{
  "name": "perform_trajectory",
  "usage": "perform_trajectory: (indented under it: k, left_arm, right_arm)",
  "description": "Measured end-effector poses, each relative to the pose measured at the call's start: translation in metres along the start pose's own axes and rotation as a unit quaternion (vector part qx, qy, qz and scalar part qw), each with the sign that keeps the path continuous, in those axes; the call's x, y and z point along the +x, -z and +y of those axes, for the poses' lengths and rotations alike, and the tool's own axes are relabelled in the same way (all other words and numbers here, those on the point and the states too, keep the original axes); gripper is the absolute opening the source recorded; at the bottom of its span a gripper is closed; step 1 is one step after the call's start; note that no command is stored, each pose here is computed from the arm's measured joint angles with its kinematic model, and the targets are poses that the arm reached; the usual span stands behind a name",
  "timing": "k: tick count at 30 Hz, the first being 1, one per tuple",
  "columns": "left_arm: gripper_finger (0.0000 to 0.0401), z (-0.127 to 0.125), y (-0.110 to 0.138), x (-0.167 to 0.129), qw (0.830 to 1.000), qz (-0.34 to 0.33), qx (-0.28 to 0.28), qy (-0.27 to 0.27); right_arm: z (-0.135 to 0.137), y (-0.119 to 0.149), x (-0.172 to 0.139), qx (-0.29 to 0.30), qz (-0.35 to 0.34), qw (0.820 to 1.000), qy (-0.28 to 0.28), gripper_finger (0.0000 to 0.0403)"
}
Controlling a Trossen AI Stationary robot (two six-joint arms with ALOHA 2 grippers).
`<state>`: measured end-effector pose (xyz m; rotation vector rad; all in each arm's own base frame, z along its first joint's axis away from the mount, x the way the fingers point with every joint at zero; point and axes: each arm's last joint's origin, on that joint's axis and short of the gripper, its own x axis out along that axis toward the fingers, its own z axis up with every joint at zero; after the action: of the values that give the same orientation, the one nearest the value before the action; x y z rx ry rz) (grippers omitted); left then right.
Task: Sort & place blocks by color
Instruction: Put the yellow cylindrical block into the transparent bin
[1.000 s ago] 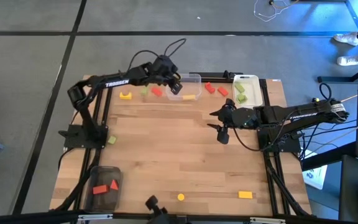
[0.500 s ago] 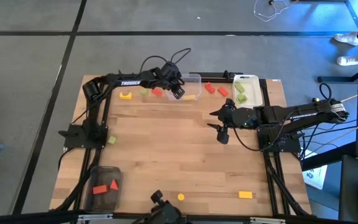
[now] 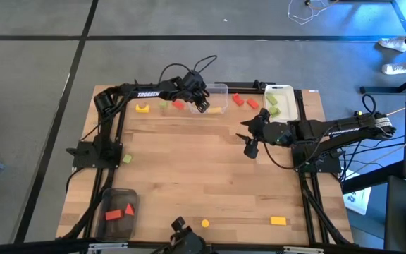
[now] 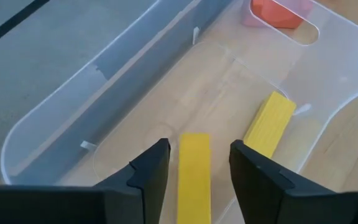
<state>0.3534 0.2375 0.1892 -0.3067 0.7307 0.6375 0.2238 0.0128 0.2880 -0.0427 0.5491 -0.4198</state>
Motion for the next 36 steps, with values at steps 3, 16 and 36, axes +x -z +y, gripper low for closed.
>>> perform_trajectory:
  k: [3, 16, 36]
  left_arm:
    - [0.0158, -0.001, -0.001, -0.003, 1.000, 0.001, 0.000, 0.015]
    - [0.0160, -0.069, 0.005, -0.116, 0.960, 0.091, 0.155, 0.212]
    - [0.0160, -0.241, 0.090, -0.225, 0.889, 0.097, 0.280, 0.350]
  right_arm:
    - [-0.001, 0.000, 0.000, 0.000, -0.001, 1.000, 0.010, 0.0226]
    - [0.008, 0.009, -0.002, -0.027, 0.062, 0.986, -0.155, 0.0226]
    - [0.014, 0.011, -0.005, -0.036, 0.081, 0.957, -0.275, 0.0226]
